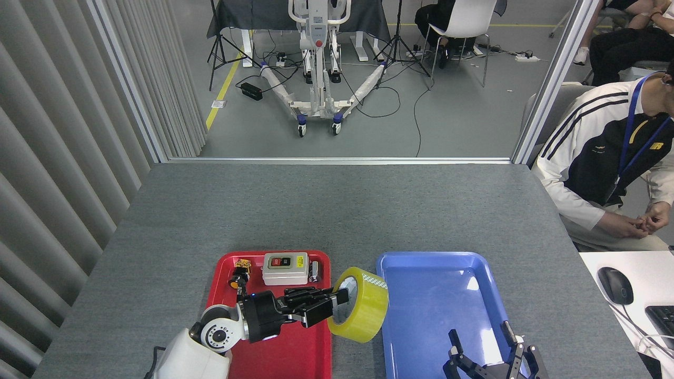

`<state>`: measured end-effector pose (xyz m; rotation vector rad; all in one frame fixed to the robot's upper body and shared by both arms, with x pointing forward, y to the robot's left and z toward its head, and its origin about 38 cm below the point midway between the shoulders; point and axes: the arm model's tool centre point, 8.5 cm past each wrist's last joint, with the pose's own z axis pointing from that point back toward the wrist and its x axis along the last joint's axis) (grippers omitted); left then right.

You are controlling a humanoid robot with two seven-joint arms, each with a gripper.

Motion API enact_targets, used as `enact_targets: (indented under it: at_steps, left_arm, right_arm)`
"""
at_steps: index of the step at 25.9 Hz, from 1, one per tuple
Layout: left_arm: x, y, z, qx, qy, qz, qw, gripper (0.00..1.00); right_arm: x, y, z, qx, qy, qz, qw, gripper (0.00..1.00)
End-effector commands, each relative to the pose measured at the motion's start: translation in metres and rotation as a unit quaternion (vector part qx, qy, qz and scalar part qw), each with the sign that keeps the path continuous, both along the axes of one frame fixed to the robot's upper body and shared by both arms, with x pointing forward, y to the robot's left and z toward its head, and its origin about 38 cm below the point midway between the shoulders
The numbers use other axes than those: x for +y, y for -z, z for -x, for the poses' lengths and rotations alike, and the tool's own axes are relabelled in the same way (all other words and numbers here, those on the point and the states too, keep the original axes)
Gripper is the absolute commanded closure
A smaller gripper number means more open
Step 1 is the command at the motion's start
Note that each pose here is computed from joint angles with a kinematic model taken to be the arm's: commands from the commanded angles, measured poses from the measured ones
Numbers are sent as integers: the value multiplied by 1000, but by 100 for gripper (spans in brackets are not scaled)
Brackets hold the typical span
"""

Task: Place and move tape with both arms
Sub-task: 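Lift the tape roll with the left gripper toward the blue tray, then bring the right gripper to the tape and take it from the left gripper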

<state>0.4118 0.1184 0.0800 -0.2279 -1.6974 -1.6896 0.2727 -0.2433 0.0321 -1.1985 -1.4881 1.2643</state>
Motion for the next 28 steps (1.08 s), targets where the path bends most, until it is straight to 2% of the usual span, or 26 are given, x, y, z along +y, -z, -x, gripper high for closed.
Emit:
enact_targets:
  at_steps: [1, 5, 10, 13, 22, 23, 28]
  left_arm:
    - [-5, -3, -1, -4, -9, 22, 1000, 100]
    - [-5, -4, -2, -4, -12, 32, 999, 100]
    - [-14, -3, 3, -4, 3, 27, 1000, 100]
    - [-25, 1, 9, -2, 22, 20, 1000, 100]
    - [-29, 6, 16, 4, 28, 19, 999, 100]
    - [-31, 7, 17, 4, 33, 17, 999, 100]
    - [-40, 13, 25, 12, 42, 20, 999, 100]
  right_arm:
    - [10, -6, 9, -29, -91, -26, 995, 0]
    - [28, -8, 18, -25, -196, -51, 979, 0]
    - [51, -7, 19, -21, -263, -55, 963, 0]
    - [60, -12, 12, -29, -279, -51, 959, 0]
    - [86, -8, 7, -26, -306, -48, 950, 1]
    - [88, -8, 7, -25, -305, -48, 951, 3]
    - [91, -7, 8, -25, -309, -47, 950, 30]
